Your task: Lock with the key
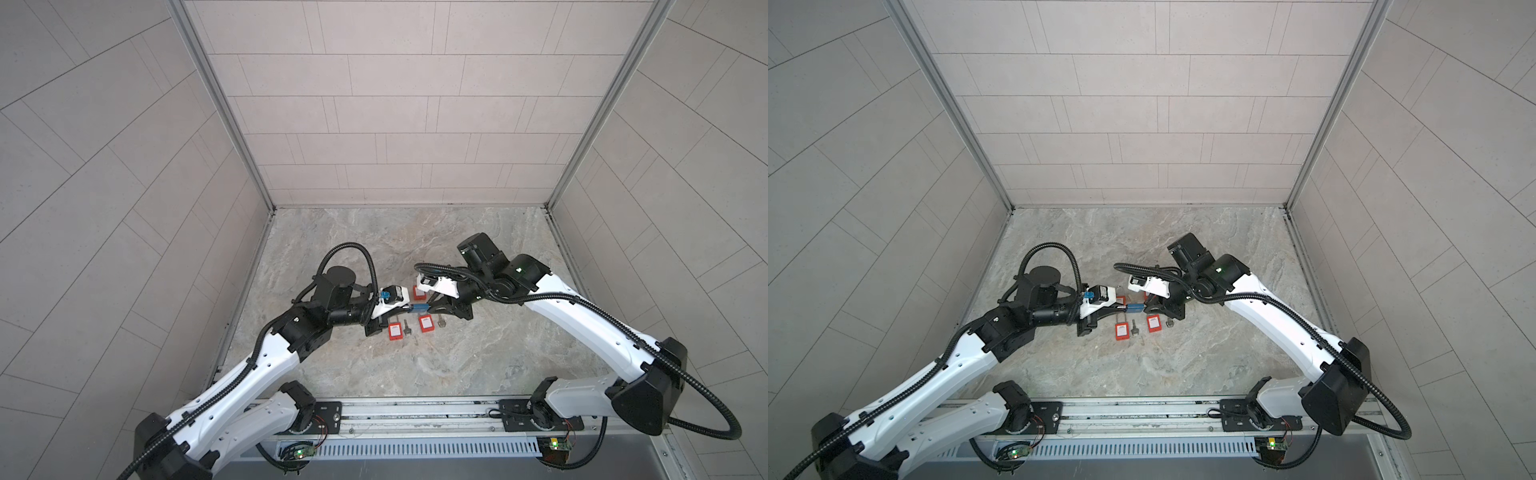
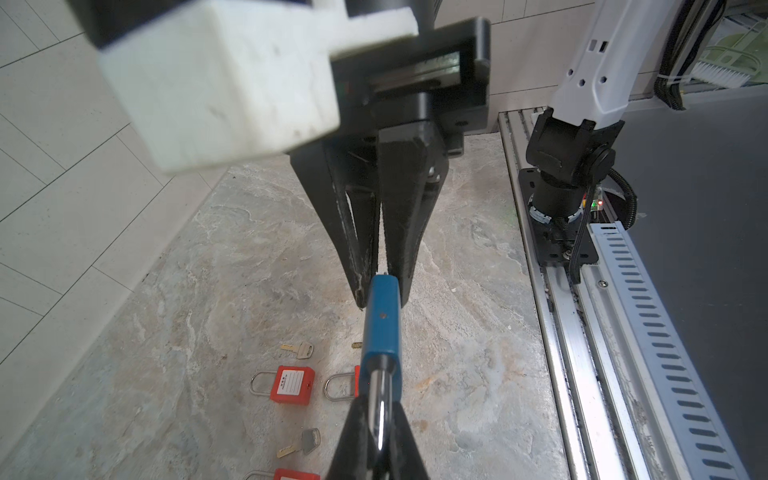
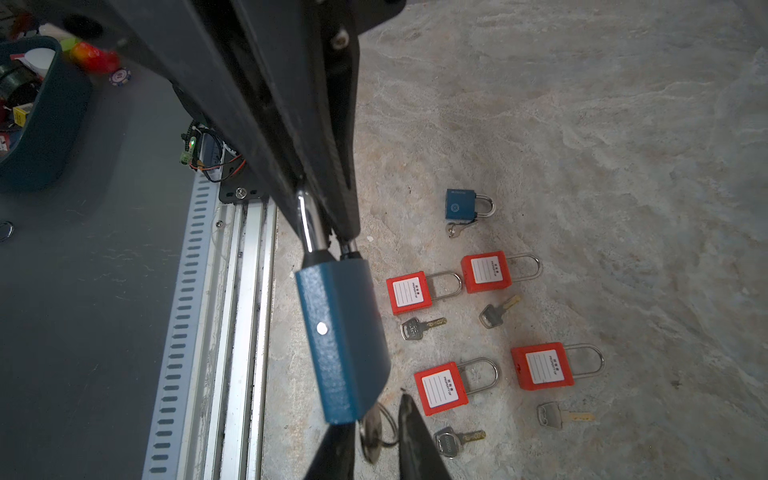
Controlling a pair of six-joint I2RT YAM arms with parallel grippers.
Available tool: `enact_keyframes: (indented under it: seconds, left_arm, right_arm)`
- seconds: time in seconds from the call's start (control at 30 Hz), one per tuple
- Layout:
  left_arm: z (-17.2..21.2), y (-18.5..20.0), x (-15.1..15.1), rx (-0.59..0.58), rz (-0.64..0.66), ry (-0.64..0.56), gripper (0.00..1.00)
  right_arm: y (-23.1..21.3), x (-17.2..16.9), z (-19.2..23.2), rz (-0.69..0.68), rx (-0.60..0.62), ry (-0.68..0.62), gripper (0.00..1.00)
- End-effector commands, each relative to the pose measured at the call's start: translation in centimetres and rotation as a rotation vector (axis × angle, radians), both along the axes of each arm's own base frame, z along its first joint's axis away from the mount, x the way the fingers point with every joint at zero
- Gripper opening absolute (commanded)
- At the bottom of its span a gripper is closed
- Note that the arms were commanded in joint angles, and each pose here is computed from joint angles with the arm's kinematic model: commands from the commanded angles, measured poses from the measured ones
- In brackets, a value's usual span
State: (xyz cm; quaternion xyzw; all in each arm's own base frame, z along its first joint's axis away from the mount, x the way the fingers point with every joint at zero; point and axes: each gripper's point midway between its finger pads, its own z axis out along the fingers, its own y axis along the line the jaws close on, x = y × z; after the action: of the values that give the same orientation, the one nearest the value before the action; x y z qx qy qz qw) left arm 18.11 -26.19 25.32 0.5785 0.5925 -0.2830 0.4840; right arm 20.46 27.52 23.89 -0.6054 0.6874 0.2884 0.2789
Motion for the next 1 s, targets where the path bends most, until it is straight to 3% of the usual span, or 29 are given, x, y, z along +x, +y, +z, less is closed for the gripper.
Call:
enact_keyframes:
  seconds: [0.0,0.2,0.67,0.97]
  left_arm:
    - [1.8,-0.4,0.0,-0.054,-0.024,-0.06,0.0]
    - [1.7,-0.4,0.0,-0.053,-0.024,-0.059,0.0]
    - [2.1,-0.3,-0.1,-0.06,-0.019,-0.074,0.0]
    - [1.7,0.5,-0.3,-0.04,0.01,-0.068,0.0]
  right_arm:
    - [0.5,0.0,1.1,0.017,0.028,-0.013,0.22]
    - [0.4,0.0,1.3,0.016,0.018,-0.025,0.22]
    - [-0.5,-0.2,-0.6,0.027,-0.063,0.001,0.04]
    - [-3.4,0.4,-1.9,0.012,-0.236,-0.081,0.0]
